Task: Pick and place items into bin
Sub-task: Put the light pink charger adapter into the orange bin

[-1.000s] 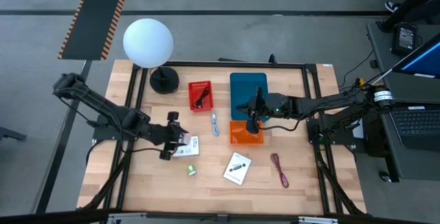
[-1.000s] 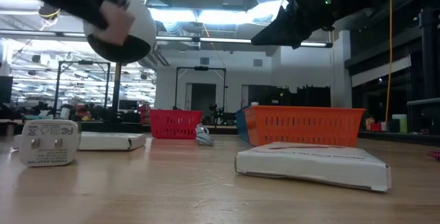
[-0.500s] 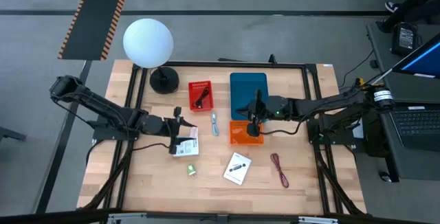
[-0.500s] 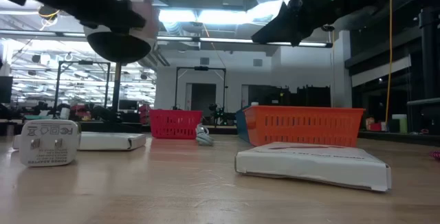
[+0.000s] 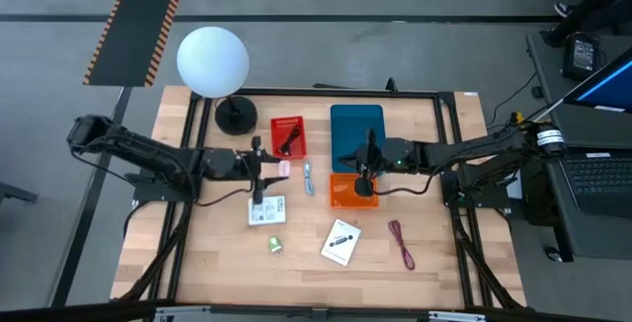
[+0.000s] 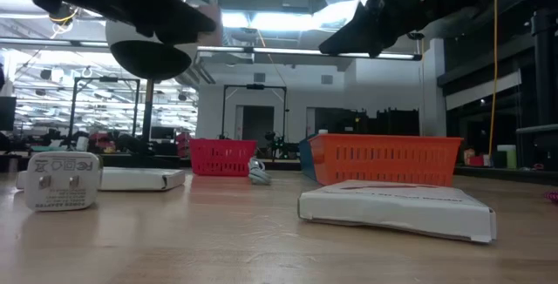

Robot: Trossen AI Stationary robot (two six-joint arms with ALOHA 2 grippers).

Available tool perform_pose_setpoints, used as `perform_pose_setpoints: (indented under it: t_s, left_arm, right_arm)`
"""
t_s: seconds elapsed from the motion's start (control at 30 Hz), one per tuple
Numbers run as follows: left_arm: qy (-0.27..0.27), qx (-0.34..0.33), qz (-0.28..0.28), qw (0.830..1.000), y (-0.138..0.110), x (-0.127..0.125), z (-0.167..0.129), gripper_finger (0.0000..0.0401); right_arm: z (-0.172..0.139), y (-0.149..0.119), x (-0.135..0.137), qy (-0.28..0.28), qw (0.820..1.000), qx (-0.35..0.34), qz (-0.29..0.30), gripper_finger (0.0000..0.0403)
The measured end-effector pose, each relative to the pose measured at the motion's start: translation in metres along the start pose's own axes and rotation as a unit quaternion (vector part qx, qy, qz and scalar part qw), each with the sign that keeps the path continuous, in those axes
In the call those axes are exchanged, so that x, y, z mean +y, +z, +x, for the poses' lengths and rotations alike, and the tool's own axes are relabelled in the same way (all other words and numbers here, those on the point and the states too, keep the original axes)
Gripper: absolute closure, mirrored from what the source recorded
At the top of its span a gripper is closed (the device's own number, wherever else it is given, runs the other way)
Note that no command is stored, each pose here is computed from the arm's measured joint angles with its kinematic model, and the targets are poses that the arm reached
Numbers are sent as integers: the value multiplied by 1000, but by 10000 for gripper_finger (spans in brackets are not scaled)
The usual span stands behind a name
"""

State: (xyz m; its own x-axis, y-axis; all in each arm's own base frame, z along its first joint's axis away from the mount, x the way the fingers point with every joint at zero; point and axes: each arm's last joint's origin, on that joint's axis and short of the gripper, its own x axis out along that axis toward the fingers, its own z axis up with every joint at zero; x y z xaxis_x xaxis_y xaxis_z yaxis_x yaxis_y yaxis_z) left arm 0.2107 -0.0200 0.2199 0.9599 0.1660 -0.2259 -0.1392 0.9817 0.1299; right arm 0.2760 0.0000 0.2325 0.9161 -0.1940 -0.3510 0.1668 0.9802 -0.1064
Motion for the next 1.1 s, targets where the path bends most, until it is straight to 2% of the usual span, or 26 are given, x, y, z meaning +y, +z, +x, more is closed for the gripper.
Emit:
perform_pose_setpoints:
  t_s: [0.17, 0.27, 0.5, 0.63, 0.73, 0.97, 1.1]
  left_arm:
    - [-26, -19, -36, 999, 3, 13, 4, 212]
    - [-47, -22, -29, 998, 3, 15, 4, 212]
    - [-41, -6, -22, 999, -3, 17, 11, 212]
    - [-33, 16, -36, 999, -11, 17, 26, 212]
    - [-48, 34, -23, 998, -12, 15, 43, 212]
    - [-61, 36, 26, 997, 3, 11, 76, 212]
    - [-53, 33, 20, 998, 11, 18, 90, 212]
  right_arm:
    - [0, 0, 0, 0, 1000, 0, 2, 402]
    - [0, 0, 0, 0, 1000, 0, 15, 402]
    - [0, 0, 0, -1, 1000, 0, 26, 402]
    - [0, 0, 0, -2, 1000, -1, 25, 402]
    - [0, 1, -1, -15, 999, -8, 27, 402]
    - [-1, 3, -2, -34, 999, -16, 29, 402]
    - [-6, 7, -5, -53, 998, -23, 31, 402]
